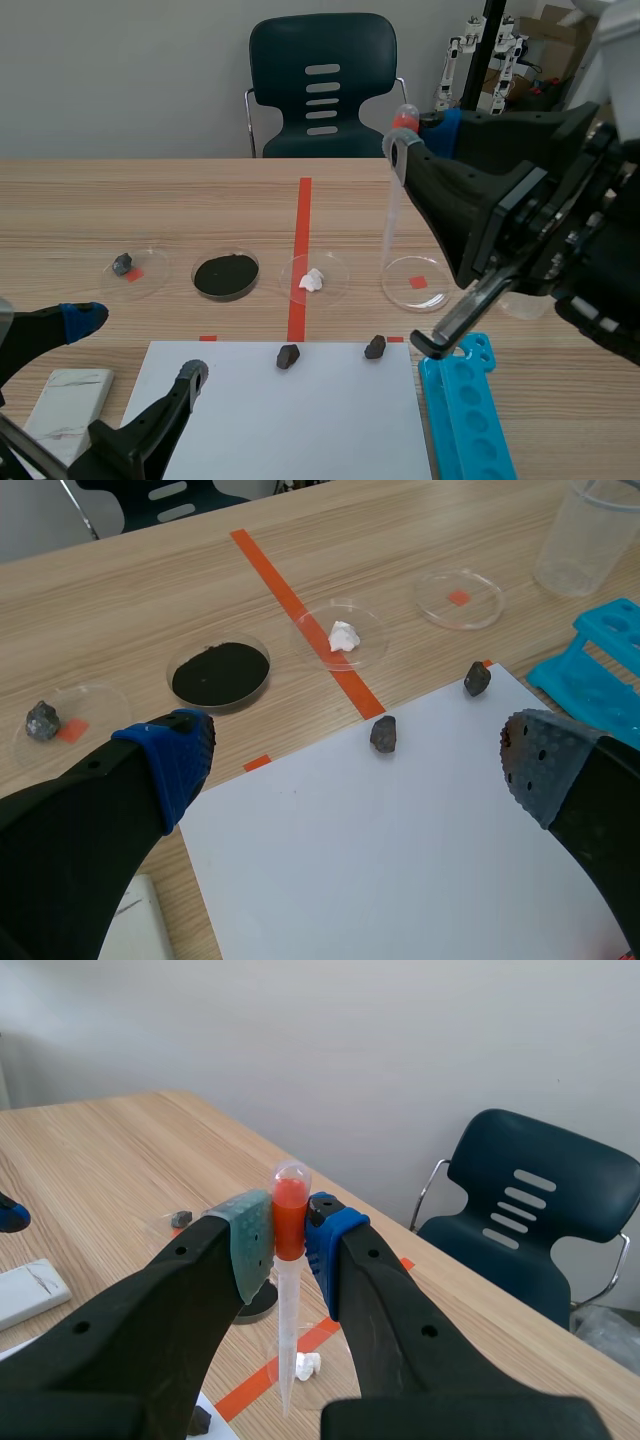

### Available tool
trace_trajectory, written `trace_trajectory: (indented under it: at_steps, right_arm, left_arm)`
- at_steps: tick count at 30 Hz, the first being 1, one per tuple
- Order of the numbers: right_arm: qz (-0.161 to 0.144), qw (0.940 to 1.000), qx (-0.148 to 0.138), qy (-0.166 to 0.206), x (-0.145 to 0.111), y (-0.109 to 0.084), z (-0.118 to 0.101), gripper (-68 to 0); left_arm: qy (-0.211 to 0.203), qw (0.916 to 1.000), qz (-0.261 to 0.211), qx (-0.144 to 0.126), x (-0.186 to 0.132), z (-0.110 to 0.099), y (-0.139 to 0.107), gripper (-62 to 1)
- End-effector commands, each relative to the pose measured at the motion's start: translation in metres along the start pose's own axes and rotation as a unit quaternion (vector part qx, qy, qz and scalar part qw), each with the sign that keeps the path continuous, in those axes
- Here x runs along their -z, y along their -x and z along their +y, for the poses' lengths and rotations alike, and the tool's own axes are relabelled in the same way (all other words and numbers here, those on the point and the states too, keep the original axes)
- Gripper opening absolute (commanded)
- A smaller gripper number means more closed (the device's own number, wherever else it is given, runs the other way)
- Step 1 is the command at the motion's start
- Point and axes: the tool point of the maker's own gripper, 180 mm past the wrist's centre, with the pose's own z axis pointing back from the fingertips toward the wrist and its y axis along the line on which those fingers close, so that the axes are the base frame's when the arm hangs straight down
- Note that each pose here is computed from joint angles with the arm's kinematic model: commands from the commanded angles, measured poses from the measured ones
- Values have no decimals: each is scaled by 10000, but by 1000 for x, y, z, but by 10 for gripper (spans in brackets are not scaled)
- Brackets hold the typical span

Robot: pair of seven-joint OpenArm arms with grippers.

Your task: Squeeze the dropper onto the mineral

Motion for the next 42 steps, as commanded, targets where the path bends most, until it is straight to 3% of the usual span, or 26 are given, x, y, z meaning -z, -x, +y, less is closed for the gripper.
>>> trace_trajectory:
  at_steps: [1,26,42]
  right_arm:
    - [-136,9999,-32,55,1,-7,-4,-579]
    - [-138,9999,-35,54,1,-7,-4,-579]
    - [-201,9993,-320,40,20,-10,-18,-579]
  left_arm:
    - [0,9998,-188,-6,1,0,-12,-7]
    - [0,9998,-188,-6,1,0,-12,-7]
    - [0,9998,-188,-6,1,0,-12,-7]
